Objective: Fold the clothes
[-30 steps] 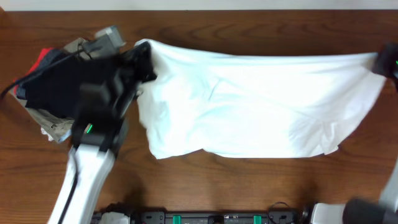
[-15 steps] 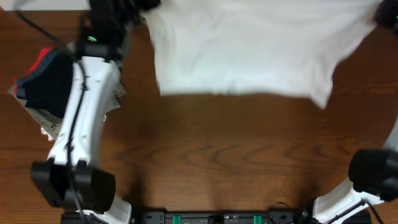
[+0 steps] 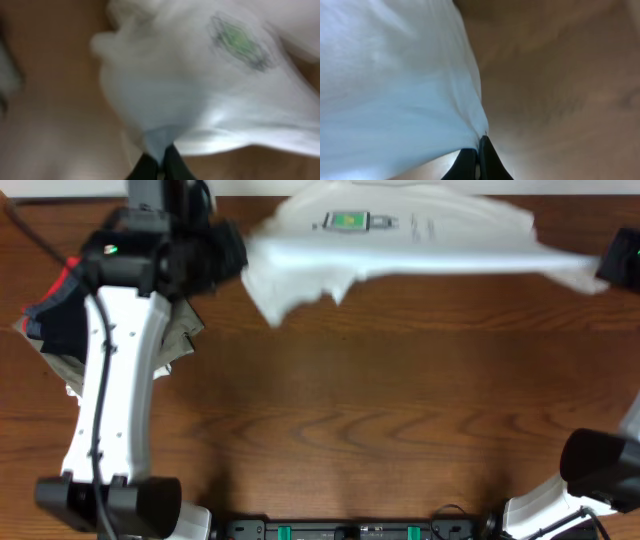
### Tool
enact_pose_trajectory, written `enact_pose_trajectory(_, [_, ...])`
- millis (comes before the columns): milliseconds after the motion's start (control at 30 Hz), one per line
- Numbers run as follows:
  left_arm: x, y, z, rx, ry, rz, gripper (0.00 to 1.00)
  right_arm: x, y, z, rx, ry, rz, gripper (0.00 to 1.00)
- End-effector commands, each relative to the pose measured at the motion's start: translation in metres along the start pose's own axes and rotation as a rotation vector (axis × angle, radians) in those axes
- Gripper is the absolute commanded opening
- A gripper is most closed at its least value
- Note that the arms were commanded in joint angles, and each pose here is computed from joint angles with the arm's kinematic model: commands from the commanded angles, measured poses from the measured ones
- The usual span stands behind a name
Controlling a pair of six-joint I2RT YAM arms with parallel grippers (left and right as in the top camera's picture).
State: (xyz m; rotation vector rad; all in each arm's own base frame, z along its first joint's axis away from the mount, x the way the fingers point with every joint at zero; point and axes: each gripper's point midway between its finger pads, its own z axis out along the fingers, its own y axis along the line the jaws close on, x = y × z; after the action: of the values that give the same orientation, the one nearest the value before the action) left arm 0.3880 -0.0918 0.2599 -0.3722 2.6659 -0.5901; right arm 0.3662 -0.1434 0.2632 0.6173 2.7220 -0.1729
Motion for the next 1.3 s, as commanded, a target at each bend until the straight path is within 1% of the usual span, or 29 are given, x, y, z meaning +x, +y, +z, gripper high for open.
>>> enact_pose_trajectory(0, [0.036,0.029,0.026,-0.08,0.147,-0.019,0.06,0.031,-0.015,0.029,0.09,0.143,-0.034,0.01])
enact_pose_trajectory(133, [0.094,0.063,0.058,-0.165,0.339,-0.071,0.06,0.081,-0.017,0.071,0.106,0.333,-0.056,0.01])
enact_pose_trajectory(300, [0.159,0.095,0.084,-0.246,0.525,-0.102,0.06,0.136,-0.028,0.108,0.182,0.501,-0.05,0.01])
enact_pose_trajectory(467, [0.196,0.111,0.093,-0.283,0.616,-0.107,0.06,0.173,-0.032,0.129,0.217,0.591,-0.041,0.01])
enact_pose_trajectory(567, [0.205,0.114,0.094,-0.294,0.639,-0.109,0.06,0.183,-0.033,0.133,0.221,0.615,-0.037,0.01])
enact_pose_trajectory(733, [0.203,0.114,0.097,-0.288,0.627,-0.106,0.06,0.182,-0.032,0.137,0.221,0.599,-0.028,0.01])
enact_pose_trajectory(867, [0.19,0.111,0.104,-0.261,0.572,-0.09,0.06,0.176,-0.032,0.141,0.218,0.569,-0.022,0.01])
enact_pose_trajectory(967, [0.168,0.105,0.11,-0.218,0.483,-0.072,0.06,0.166,-0.03,0.148,0.212,0.52,-0.014,0.01])
enact_pose_trajectory(1167, [0.11,0.092,0.119,-0.12,0.254,-0.039,0.06,0.144,-0.029,0.16,0.201,0.418,0.009,0.01])
enact_pose_trajectory(1267, [0.09,0.087,0.124,-0.09,0.179,-0.042,0.06,0.136,-0.028,0.163,0.2,0.385,0.024,0.01])
